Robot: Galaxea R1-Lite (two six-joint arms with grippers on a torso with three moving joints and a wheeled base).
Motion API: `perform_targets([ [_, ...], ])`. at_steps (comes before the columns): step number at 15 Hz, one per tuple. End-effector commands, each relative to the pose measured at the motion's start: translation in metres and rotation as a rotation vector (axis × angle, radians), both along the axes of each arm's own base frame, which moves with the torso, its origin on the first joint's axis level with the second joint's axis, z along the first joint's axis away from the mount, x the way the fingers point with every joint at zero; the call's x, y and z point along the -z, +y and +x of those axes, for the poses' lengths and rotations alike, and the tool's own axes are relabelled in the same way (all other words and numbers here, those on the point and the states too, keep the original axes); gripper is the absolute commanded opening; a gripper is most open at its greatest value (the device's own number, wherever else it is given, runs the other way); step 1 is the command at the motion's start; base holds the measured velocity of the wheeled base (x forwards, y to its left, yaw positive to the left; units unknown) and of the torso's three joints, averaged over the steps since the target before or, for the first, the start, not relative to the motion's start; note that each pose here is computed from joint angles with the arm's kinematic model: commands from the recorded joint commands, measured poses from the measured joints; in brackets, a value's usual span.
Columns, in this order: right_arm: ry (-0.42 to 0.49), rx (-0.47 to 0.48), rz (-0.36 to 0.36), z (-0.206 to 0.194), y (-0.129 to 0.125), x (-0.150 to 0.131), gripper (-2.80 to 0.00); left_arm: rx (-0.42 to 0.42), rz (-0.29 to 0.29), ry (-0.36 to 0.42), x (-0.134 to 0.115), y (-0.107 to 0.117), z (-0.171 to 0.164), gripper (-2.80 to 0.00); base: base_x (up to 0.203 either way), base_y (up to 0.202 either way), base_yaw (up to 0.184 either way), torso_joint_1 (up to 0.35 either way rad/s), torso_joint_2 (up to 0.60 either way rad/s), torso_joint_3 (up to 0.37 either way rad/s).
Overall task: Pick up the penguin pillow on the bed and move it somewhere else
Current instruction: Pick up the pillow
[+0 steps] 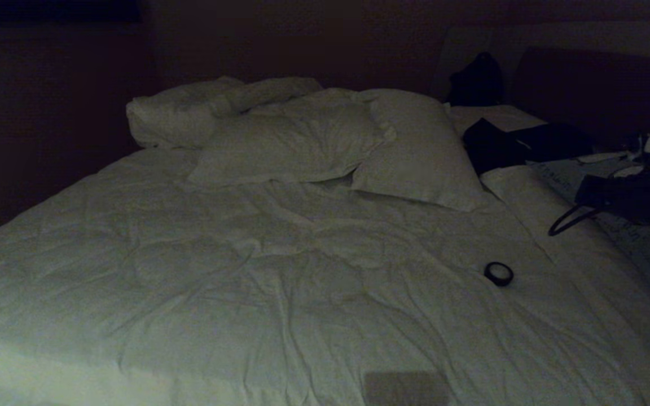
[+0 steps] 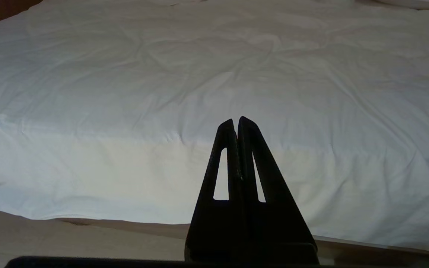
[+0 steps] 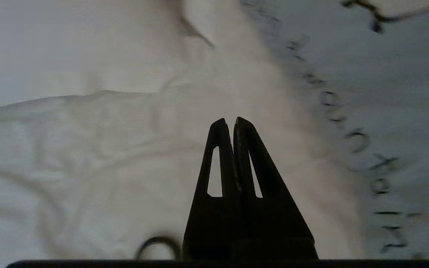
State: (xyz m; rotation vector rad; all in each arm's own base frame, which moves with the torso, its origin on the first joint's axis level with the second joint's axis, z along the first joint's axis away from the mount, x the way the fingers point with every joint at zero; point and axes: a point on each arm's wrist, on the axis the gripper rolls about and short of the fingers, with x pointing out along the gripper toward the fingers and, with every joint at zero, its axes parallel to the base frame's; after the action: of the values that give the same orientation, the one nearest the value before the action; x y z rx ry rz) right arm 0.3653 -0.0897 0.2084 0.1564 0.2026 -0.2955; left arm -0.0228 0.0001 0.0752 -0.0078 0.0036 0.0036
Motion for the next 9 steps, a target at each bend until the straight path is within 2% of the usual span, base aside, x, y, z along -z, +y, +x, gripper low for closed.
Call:
perform_targets([
  [1,0.002,0.022,-0.013,0.004,-0.012,0.009,-2.80,-0.001,0.000,0.001,0.000,0.000,0.000,-2.80,0.000,0.000,0.000,0.000,0.00,0.000],
  [6,0.000,0.077,-0.064,0.005,-0.039,0.017,-2.80,0.001,0.000,0.001,0.000,0.000,0.000,-2.80,0.000,0.000,0.000,0.000,0.00,0.000],
  [9,-0.026,0.086,-0.072,-0.001,-0.040,0.007,-2.80,0.002,0.000,0.001,0.000,0.000,0.000,-2.80,0.000,0.000,0.000,0.000,0.00,0.000],
])
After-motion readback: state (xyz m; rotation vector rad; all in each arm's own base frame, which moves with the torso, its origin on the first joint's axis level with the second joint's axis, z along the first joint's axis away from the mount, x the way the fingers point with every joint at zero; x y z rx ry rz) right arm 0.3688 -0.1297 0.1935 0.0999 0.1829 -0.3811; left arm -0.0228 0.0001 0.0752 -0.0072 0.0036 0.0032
